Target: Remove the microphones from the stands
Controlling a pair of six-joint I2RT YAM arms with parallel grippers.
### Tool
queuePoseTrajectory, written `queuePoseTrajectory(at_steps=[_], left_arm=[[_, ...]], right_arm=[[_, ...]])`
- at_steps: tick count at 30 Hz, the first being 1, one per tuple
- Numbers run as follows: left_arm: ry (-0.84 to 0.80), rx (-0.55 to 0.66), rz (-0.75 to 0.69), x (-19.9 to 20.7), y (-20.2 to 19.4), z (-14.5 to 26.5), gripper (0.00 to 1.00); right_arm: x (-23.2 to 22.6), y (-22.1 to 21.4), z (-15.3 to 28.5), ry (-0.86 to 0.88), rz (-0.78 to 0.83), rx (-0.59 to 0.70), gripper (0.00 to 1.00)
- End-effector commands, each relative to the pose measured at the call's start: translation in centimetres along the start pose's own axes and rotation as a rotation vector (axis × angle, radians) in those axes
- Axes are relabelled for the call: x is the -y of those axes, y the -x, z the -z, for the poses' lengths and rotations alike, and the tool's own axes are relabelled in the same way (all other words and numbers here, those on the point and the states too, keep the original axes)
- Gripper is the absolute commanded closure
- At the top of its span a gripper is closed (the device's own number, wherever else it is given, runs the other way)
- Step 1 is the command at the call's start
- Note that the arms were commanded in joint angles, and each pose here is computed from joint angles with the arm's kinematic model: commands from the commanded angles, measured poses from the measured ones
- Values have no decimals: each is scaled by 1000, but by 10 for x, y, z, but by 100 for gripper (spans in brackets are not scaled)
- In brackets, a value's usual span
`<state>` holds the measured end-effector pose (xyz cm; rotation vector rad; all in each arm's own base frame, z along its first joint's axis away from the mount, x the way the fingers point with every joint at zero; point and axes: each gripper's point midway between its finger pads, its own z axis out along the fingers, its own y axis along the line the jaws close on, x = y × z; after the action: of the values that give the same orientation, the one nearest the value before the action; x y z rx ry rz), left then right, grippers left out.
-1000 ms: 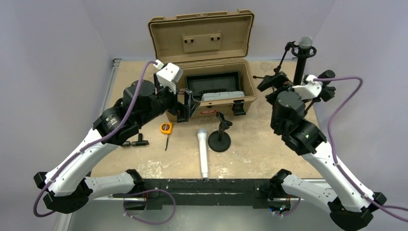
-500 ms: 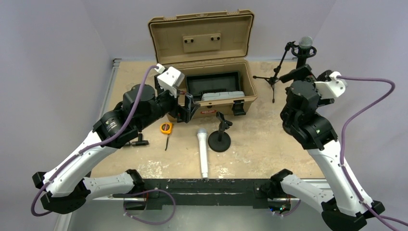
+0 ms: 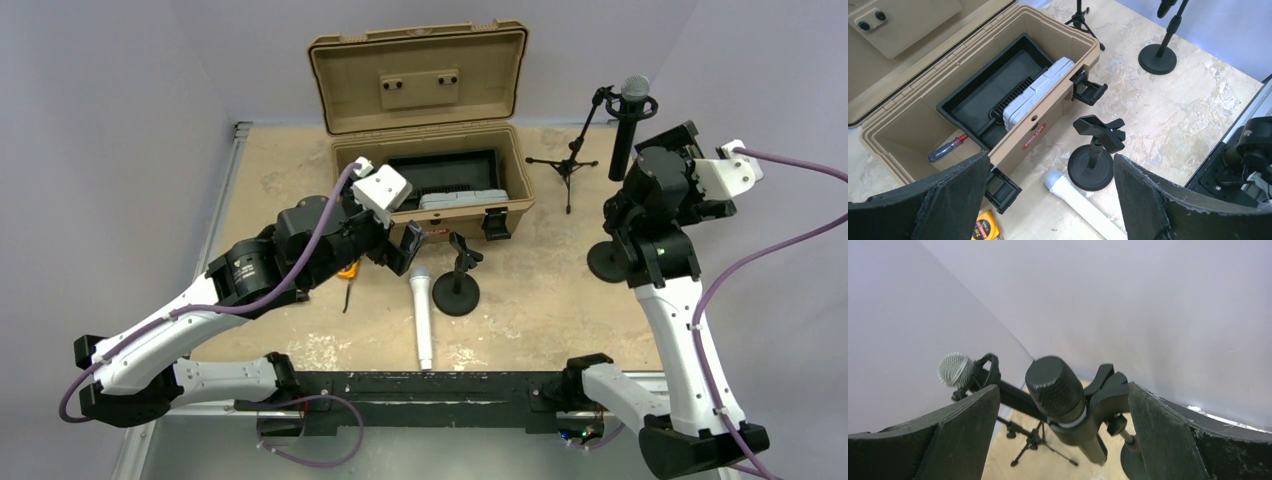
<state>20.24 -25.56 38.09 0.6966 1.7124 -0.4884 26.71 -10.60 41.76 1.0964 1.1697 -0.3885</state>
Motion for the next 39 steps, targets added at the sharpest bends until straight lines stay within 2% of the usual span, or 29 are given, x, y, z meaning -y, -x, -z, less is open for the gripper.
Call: queuePoseTrajectory(at_steps=[1,13,19,29,39], left_arm=[[37,37,-69,-1,7,1,9],[2,39,-62,7,7,1,9],[7,28,-69,7,3,-3,9],[3,18,-73,9,1,-6,9],[5,14,-75,9,0,-7,9]], right_arm=[[-4,13,-18,-36,-19,70,1],[-24,-18,-43,59,70,22,1],[-23,-36,-49,42,98,13,3],[-12,-43,-53,-3,134,32,29],[-7,-39,-48,30,162,46,87]])
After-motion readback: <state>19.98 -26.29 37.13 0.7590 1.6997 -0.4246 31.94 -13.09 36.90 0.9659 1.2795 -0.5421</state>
